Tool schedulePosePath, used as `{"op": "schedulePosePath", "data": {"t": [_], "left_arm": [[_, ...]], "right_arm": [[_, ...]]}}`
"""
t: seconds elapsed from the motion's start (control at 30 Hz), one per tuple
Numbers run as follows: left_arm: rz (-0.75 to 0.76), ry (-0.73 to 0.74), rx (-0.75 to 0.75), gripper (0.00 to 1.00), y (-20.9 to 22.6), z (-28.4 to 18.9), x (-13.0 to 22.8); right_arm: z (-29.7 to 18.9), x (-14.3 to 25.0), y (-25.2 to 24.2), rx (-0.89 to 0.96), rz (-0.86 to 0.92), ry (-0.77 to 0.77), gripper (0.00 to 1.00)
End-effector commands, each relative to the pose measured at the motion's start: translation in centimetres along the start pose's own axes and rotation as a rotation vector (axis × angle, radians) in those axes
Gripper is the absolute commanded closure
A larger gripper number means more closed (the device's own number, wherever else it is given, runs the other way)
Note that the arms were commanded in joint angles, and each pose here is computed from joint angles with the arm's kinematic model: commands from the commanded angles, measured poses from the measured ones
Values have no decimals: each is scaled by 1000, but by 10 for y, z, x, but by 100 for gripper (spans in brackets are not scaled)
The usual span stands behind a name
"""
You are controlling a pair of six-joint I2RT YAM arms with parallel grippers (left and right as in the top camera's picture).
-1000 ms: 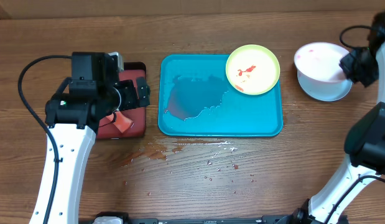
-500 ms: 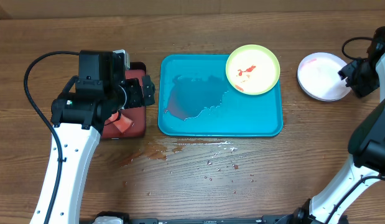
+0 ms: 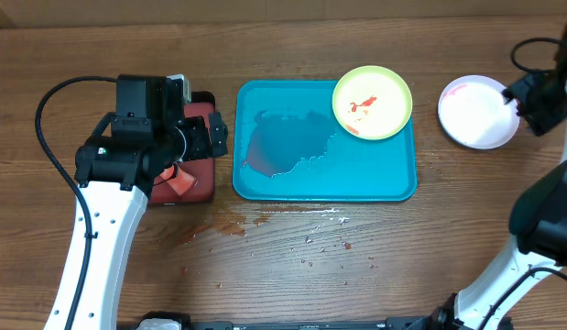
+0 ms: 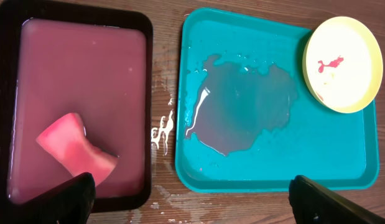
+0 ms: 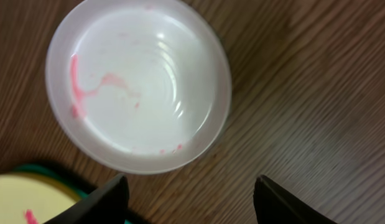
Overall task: Clean dirty plates on tray and stack at the side
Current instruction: 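Open the right gripper and raise it off the stacked plates, then move the right gripper to the yellow plate and grasp its rim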
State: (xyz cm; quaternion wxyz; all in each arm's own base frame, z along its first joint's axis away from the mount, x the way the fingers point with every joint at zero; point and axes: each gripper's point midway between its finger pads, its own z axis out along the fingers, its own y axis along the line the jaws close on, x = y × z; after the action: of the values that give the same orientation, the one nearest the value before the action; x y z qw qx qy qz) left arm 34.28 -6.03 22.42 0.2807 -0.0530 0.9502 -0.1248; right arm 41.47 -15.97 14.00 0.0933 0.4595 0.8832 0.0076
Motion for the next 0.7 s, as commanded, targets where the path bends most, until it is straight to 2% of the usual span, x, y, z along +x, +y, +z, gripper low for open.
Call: {"op": "schedulePosePath", "data": {"t": [0.0,0.23,0.37,0.53,0.67], "left_arm": [[12,12,-5,0,0,4,3],[11,13,-5,0,0,4,3],[11,14,-5,0,0,4,3],[12,13,-6,0,0,4,3],[12,12,-5,0,0,4,3]], "right_arm": [[-15,30,47,-66,-113,-4,35],[18,106,119,-91,-327,35,36],[39,136,128,-68,-251,53,36],[60,159,115,-15,-128,112,40],[75,171,113,-29,-108,155,39]]}}
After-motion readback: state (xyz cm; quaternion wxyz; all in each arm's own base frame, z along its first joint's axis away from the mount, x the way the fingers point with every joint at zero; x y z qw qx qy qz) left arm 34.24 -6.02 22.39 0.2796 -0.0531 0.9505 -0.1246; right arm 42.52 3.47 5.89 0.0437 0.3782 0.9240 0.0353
